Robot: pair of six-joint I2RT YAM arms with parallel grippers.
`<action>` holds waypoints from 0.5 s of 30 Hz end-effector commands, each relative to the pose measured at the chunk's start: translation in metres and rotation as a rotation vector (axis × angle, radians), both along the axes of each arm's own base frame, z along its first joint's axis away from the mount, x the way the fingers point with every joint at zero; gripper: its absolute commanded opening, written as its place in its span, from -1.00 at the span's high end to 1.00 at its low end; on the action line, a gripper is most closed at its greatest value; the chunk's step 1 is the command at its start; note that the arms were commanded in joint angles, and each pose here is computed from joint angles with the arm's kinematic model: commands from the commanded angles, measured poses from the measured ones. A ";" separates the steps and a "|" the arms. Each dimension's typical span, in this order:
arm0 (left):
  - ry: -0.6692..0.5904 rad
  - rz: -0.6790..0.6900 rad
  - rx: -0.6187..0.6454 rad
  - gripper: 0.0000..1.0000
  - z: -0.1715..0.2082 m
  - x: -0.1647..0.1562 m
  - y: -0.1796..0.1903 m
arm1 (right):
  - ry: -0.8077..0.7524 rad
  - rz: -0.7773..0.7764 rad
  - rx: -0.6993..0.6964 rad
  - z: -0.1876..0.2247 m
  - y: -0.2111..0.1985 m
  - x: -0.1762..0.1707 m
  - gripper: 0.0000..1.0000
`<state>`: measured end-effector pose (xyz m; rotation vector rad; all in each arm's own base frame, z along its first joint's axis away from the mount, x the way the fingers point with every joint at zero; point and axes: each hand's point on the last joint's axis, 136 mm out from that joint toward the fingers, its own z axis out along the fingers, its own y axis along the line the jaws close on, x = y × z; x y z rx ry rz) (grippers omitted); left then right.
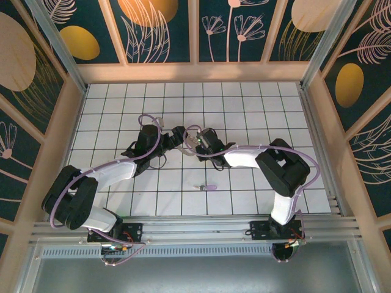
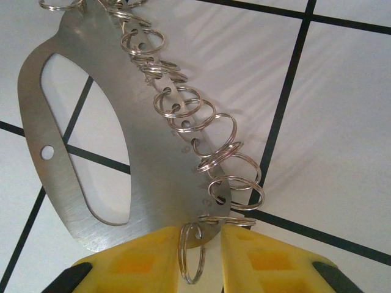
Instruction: Put the keys on the keyring
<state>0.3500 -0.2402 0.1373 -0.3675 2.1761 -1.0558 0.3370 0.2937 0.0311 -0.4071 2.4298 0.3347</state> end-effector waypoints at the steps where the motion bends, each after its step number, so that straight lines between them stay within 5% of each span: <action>1: -0.033 -0.007 0.006 -0.97 0.006 0.000 -0.001 | 0.012 0.007 -0.026 -0.009 -0.003 0.000 0.53; 10: -0.029 -0.008 0.004 -0.97 0.004 0.000 -0.001 | 0.003 0.004 -0.020 -0.004 -0.003 0.002 0.55; 15: -0.030 -0.007 0.005 -0.97 0.004 0.001 -0.001 | -0.004 0.003 -0.018 -0.001 -0.003 0.002 1.00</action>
